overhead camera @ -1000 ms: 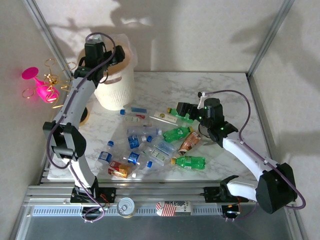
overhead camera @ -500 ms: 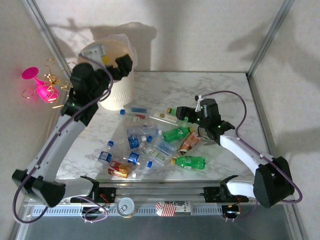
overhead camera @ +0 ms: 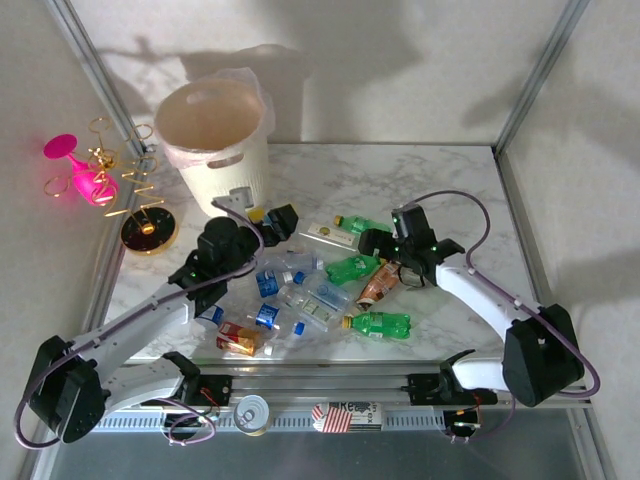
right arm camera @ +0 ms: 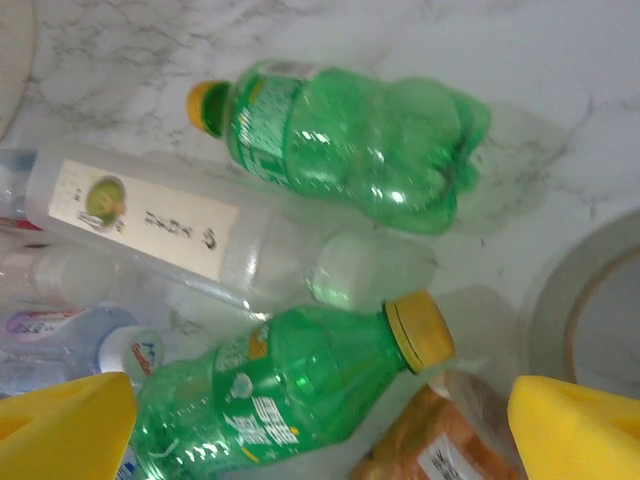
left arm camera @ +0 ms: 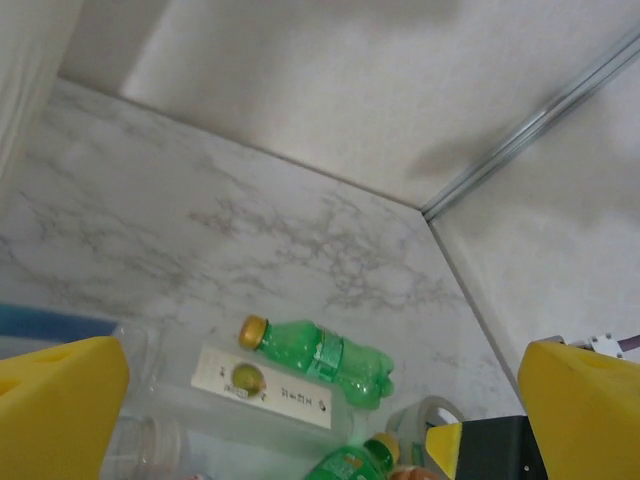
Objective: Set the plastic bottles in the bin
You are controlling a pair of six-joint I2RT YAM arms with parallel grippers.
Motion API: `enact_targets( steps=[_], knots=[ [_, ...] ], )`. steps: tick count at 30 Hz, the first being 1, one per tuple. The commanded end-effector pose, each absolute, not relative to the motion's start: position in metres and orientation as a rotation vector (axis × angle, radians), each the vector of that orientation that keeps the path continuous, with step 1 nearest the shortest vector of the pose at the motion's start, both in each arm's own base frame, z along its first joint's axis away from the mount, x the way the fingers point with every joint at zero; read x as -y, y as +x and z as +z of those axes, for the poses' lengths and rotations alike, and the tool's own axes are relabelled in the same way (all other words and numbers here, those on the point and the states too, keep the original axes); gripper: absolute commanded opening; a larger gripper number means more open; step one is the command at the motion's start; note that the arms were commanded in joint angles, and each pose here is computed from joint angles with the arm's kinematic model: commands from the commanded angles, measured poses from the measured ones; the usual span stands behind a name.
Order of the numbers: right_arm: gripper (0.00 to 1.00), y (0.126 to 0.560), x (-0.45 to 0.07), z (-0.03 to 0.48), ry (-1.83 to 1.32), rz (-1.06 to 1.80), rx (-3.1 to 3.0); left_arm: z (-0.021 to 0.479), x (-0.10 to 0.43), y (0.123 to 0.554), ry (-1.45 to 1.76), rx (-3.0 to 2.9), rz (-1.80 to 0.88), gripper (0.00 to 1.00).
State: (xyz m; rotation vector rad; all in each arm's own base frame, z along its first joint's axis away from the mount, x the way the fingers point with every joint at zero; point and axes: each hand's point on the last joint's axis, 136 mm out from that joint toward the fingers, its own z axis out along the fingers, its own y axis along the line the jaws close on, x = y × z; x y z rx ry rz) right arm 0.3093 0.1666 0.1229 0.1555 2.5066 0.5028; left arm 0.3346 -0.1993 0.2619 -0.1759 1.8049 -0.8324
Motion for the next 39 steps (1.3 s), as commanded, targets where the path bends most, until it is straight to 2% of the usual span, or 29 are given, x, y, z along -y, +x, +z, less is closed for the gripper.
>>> enact_targets(
  steps=[1, 11, 23, 29, 39],
  knots=[
    [0.94, 0.284, -0.156, 0.111, 0.280, 0.502, -2.560, 0.264, 0.206, 0.333, -0.255, -1.735, -0.895, 1.00],
    [0.91, 0.259, -0.150, 0.090, 0.422, 0.593, -2.552, 0.238, 0.238, 0.338, -0.252, -1.785, -0.954, 0.99],
    [0.91, 0.265, -0.162, 0.048, 0.437, 0.629, -2.590, 0.237, 0.228, 0.335, -0.278, -1.784, -0.918, 1.00],
    [0.84, 0.274, -0.163, 0.038, 0.471, 0.638, -2.559, 0.241, 0.223, 0.332, -0.287, -1.776, -0.905, 1.00],
    [0.63, 0.280, -0.163, 0.039, 0.535, 0.675, -2.499, 0.244, 0.216, 0.330, -0.298, -1.763, -0.879, 1.00]
  ],
)
